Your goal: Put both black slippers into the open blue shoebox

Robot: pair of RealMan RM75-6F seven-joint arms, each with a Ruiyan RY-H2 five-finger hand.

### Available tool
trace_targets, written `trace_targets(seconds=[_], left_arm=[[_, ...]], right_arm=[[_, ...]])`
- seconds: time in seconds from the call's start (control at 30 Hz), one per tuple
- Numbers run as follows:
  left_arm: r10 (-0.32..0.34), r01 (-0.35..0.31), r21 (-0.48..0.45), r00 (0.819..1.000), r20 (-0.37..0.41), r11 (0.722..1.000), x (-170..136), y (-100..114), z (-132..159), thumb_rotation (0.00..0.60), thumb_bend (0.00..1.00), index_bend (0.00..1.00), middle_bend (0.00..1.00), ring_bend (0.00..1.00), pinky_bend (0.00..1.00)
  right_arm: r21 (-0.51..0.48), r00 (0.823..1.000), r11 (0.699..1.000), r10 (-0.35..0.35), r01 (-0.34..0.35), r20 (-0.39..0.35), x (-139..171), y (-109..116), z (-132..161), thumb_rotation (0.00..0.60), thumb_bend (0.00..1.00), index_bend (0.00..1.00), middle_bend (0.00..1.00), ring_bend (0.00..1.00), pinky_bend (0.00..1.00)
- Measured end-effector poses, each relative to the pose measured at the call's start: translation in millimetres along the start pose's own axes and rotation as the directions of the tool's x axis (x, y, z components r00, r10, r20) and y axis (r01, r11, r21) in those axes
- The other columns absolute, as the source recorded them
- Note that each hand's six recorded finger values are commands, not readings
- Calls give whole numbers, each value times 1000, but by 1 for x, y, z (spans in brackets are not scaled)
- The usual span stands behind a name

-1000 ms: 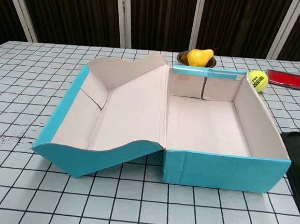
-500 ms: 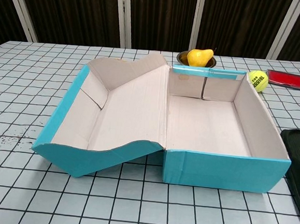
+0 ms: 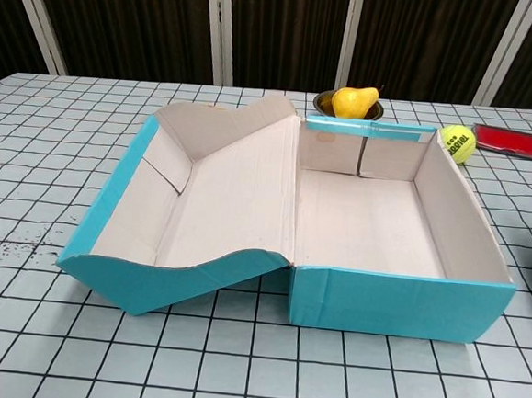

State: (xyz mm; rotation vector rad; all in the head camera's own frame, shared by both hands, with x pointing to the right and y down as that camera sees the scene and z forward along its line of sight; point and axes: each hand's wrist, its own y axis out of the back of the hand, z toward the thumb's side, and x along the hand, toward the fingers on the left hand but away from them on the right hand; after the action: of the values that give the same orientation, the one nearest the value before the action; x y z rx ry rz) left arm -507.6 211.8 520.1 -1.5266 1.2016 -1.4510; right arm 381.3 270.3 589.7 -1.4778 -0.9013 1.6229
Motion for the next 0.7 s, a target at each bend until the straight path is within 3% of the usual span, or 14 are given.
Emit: trace_targets(seconds=[0.2,0.37,0.53,0.7], left_arm=[[4,-4,-5,1000,-1,1000,0,1,-1,600,382,2,0,0,68],[12,-12,-12,1000,-2,1000,1,3,-2,600,382,2,0,0,68],[12,-12,-11,1000,-5,1000,4,2,-3,600,382,2,0,0,68],[2,-2,-4,1000,-13,1000,5,0,-6,600,382,4,0,0,68]], right_arm=[[3,999,999,-49,49,0,-18,37,-10,600,213,417,445,152,0],[-121,998,992,-46,42,-30,-32,59,-7,600,214,418,453,159,0],[-303,992,953,-50,12,-117,-53,90,10,600,214,417,454,158,0],[-421,970,905,-41,-65,-239,-71,116,50,600,214,417,456,166,0]])
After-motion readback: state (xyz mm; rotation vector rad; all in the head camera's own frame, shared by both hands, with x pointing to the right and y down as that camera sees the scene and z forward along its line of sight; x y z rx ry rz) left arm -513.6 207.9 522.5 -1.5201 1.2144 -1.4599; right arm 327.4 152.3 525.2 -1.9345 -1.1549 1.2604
